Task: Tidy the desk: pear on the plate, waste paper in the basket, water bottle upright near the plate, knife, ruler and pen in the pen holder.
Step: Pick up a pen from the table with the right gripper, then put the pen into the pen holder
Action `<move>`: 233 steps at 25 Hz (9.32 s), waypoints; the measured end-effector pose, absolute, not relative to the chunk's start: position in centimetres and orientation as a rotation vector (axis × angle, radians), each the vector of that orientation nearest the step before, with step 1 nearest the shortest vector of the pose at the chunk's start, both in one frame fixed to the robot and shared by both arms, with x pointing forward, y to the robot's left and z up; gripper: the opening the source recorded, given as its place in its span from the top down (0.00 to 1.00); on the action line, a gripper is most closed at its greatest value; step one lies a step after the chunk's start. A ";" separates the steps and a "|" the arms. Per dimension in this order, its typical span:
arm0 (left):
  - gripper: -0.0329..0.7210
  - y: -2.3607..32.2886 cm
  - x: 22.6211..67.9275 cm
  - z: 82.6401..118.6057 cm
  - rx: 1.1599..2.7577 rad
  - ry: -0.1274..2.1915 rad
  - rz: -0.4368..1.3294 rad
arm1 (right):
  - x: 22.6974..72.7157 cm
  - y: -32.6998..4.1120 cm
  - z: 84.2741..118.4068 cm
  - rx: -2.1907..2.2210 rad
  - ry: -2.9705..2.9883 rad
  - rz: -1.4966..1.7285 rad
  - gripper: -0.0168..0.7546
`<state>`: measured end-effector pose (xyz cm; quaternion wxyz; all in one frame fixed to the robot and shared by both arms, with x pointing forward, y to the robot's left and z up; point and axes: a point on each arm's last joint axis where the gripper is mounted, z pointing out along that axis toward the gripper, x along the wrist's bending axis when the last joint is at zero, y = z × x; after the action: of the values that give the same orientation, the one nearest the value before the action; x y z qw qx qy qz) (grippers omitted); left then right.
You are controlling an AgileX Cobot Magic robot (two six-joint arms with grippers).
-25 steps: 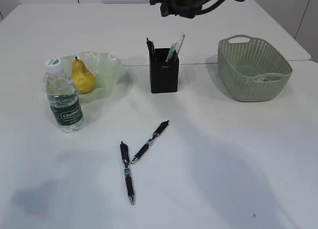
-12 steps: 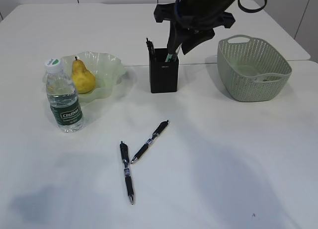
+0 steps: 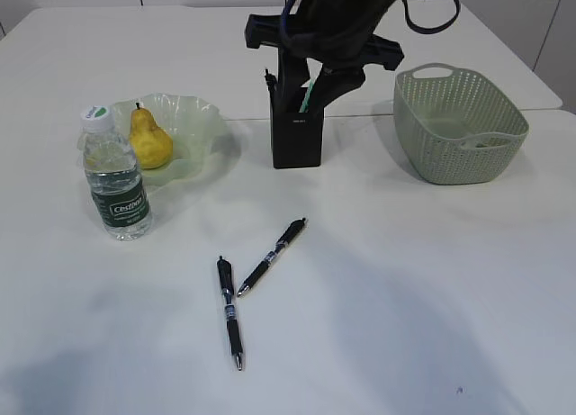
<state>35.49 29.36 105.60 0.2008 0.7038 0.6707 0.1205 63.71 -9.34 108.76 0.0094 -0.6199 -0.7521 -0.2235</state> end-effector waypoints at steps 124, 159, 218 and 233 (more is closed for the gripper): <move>0.64 29.5 34.9 105.4 2.022 1.905 0.300 | 65.5 -7.0 101.7 -2.095 -2.635 -0.331 0.86; 0.64 29.5 35.2 105.5 2.004 1.893 0.326 | 73.8 -11.2 105.4 -1.847 -2.889 -1.790 0.86; 0.64 29.2 35.1 105.6 1.976 1.885 0.281 | 74.8 -11.9 94.1 -1.887 -2.779 -1.756 0.55; 0.64 29.1 35.1 105.6 1.976 1.886 0.273 | 72.0 -13.1 106.2 -2.108 -2.567 -1.421 0.55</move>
<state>35.11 29.13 105.55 0.1970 0.7057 0.6735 0.0977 72.01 -13.07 106.17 -0.2333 -0.5674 -0.6909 -0.3825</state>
